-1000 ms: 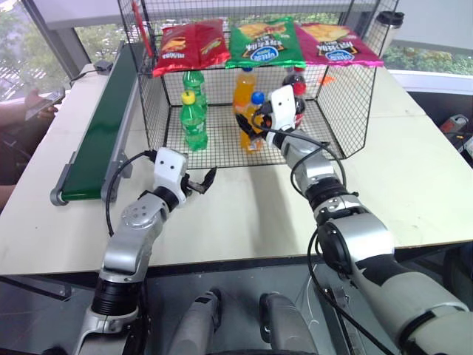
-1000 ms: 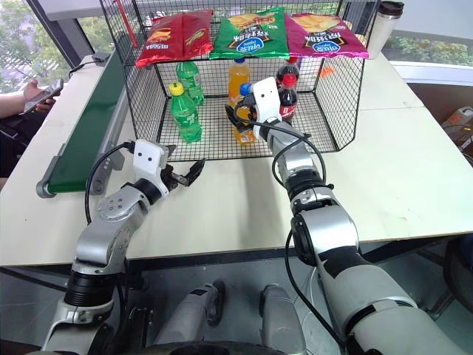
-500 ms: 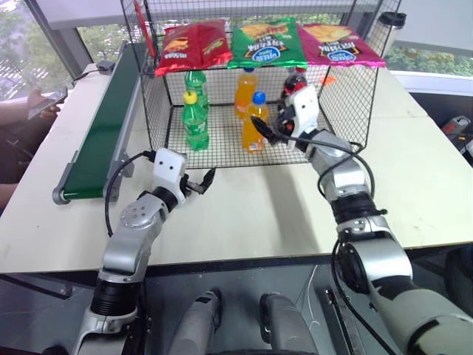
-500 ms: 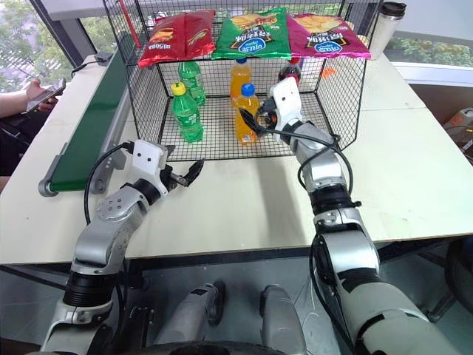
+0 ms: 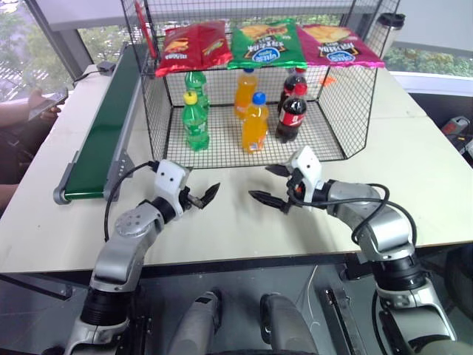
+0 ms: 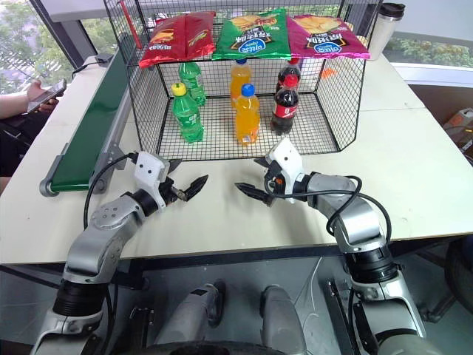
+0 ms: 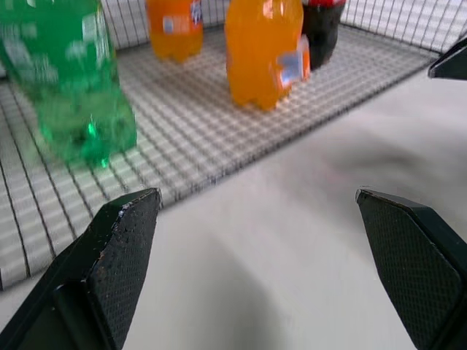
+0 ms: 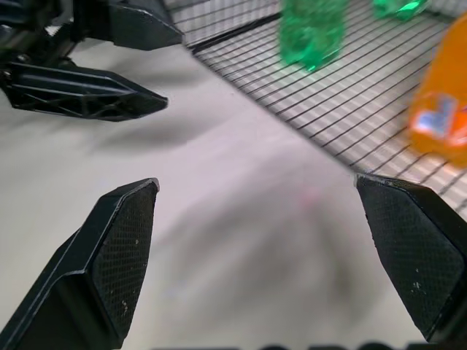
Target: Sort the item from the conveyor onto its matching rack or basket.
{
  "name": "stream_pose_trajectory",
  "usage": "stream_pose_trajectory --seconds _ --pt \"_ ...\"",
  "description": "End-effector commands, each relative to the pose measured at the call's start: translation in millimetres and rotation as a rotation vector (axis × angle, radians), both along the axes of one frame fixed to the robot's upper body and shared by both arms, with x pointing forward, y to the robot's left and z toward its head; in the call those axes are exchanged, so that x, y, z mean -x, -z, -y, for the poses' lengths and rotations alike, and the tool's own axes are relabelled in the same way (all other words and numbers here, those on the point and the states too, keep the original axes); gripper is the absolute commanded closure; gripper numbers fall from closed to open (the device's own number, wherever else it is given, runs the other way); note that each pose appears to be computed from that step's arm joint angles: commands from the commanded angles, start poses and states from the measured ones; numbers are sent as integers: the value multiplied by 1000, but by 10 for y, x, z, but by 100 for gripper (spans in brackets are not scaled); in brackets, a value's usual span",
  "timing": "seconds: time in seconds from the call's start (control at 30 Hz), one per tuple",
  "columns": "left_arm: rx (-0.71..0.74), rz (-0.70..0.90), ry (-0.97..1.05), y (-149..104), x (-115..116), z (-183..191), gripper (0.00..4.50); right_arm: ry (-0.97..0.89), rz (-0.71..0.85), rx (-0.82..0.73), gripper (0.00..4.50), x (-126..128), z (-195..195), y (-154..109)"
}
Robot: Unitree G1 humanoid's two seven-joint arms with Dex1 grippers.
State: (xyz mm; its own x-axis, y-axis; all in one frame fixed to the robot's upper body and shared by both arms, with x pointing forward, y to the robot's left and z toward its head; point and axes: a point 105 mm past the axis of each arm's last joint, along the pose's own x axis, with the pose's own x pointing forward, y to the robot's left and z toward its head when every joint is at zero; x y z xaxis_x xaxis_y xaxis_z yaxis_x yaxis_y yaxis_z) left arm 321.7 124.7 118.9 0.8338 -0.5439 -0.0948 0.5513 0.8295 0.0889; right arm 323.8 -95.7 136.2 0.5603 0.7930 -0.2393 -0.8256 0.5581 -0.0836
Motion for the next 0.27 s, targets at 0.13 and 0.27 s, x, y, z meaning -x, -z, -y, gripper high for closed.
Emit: stream_pose_trajectory --seconds 0.13,0.27 --pt "9 -12 35 91 106 28 0 60 -9 16 4 -12 63 116" --pt "7 -6 38 99 109 22 0 58 -6 18 4 -4 69 127"
